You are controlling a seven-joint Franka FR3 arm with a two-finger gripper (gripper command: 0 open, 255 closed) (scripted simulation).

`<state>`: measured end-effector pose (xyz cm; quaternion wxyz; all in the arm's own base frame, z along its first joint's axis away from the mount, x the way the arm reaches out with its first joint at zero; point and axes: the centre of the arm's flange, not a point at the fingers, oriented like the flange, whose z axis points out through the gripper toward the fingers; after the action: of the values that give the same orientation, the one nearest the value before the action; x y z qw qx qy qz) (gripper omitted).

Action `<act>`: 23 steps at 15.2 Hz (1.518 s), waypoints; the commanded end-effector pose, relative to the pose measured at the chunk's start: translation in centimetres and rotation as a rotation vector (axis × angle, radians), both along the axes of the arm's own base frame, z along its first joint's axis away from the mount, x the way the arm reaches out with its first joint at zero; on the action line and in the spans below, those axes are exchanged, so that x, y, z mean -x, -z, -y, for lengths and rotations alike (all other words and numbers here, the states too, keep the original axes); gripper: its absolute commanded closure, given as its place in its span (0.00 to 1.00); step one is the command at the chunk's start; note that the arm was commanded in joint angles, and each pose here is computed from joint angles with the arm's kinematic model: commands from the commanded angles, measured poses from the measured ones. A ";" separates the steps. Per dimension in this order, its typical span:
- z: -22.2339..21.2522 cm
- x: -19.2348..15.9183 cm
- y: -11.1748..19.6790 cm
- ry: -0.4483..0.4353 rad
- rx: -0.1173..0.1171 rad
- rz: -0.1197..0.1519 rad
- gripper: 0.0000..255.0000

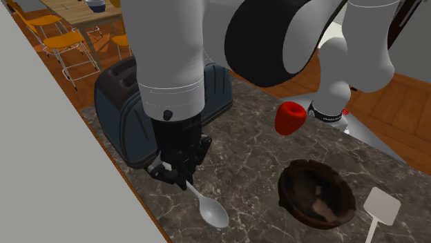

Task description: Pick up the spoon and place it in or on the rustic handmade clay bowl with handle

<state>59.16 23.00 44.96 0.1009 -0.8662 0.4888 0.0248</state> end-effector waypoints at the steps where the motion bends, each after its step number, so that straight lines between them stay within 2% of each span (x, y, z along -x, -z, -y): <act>1: 0.1 0.0 -1.0 0.000 0.000 0.000 1.00; 10: 0.1 0.0 -5.5 0.000 0.000 0.000 1.00; 23: -4.1 16.6 -6.2 0.000 0.000 0.000 1.00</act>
<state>44.00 26.69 51.23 0.1006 -0.8666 0.4882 0.0251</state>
